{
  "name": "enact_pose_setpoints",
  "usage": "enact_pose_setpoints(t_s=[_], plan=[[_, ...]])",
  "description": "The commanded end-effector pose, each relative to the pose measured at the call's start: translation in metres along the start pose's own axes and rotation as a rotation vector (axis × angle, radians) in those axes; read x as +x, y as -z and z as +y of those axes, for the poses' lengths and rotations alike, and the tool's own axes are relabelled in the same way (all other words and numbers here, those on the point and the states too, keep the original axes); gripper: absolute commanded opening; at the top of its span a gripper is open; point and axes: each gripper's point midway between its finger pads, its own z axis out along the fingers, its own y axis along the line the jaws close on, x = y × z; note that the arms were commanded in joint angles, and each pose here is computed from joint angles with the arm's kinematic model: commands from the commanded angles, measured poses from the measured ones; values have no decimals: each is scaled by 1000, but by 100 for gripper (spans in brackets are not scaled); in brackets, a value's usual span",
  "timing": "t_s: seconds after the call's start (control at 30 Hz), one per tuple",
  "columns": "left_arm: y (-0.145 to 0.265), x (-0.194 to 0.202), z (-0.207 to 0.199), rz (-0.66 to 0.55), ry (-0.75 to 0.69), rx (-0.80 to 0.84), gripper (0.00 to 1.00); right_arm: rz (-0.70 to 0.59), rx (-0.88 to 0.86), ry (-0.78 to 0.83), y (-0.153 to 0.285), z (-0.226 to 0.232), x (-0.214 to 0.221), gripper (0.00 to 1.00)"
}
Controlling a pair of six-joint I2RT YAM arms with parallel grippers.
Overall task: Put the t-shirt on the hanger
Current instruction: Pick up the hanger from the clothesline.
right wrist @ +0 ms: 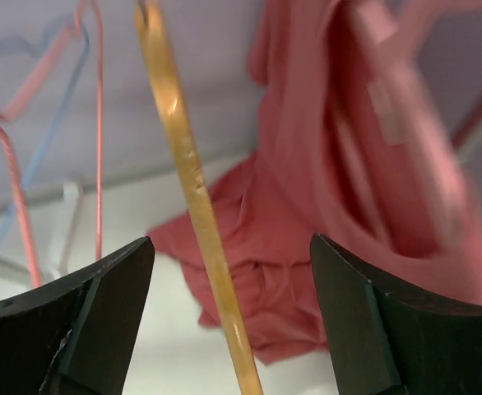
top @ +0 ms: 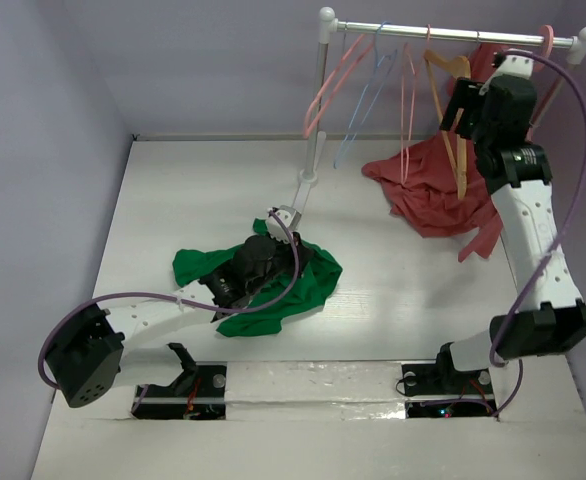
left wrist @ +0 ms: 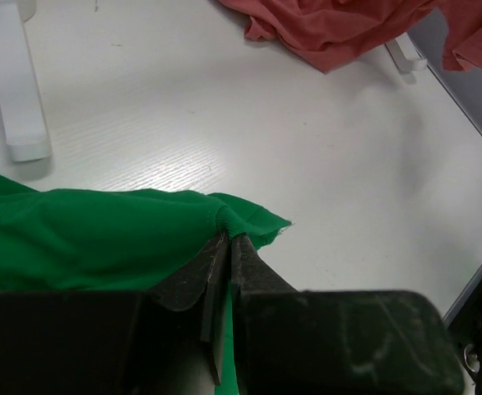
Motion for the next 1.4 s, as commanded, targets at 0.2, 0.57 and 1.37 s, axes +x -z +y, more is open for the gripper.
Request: enact_pose_setpoints(t_s=[0.2,0.57,1.37], plan=[[3,-19,-18,-69,22,93,0,81,-69,100,-31,7,19,59],[2,-18,-20,-63,26,101,0,60,-61,139,-33,4,12,0],[8,-25,-21,-101,42,110,0,-66,-205,-19,39,13,17,0]])
